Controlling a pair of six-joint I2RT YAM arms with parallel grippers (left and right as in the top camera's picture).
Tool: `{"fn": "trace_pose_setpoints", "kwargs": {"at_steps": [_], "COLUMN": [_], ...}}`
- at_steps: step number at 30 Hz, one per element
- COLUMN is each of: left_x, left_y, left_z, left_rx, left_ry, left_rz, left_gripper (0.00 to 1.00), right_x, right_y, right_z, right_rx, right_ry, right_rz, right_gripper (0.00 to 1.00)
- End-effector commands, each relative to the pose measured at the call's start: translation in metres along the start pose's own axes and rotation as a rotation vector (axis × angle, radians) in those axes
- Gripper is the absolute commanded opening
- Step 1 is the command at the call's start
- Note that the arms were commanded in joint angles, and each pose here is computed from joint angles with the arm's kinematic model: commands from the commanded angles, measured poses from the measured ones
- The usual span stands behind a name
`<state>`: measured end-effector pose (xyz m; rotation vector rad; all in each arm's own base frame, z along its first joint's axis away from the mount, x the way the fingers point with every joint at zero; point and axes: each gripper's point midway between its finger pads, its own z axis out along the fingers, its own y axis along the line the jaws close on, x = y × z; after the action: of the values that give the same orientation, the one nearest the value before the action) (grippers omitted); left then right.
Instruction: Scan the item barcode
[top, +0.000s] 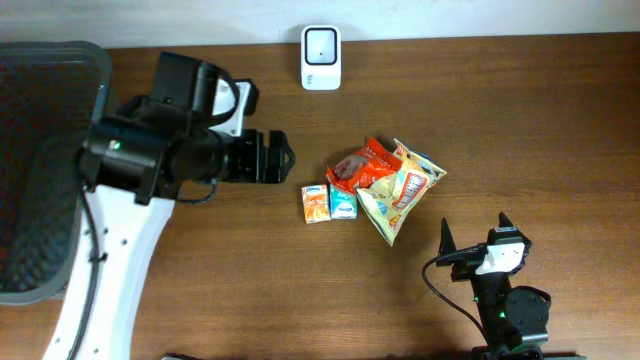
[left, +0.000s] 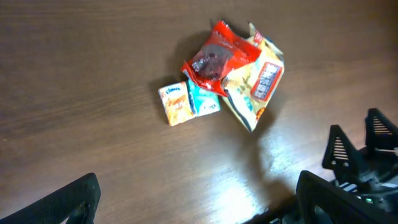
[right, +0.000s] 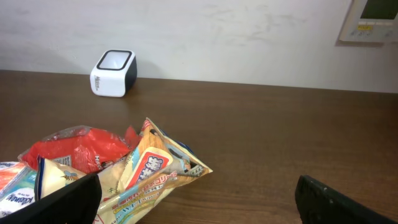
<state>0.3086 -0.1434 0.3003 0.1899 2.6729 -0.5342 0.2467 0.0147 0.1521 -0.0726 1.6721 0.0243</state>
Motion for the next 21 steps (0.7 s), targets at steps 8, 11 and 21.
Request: {"fn": "trace_pose_setpoints", "kwargs": {"at_steps": [8, 11, 21], "left_x": [-0.016, -0.015, -0.02], "left_y": [0.058, 0.059, 0.086], "left_z": [0.002, 0.002, -0.006], "left_rx": [-0.286, -0.296, -0.364], "left_ry": [-0.07, -0.066, -0.091], "left_rz": [-0.149, -0.149, -0.202], "left_gripper": [0.99, 0.99, 0.99], "right_x": [0.003, 0.003, -0.045], "right_y": [0.0, -0.001, 0.101], "right_z": [0.0, 0.0, -0.038], "right_rx": [0.002, 0.007, -0.64], "right_ry": [0.007, 0.007, -0.166], "right_rz": [0.0, 0.0, 0.096], "right_gripper": [0.98, 0.99, 0.98]}}
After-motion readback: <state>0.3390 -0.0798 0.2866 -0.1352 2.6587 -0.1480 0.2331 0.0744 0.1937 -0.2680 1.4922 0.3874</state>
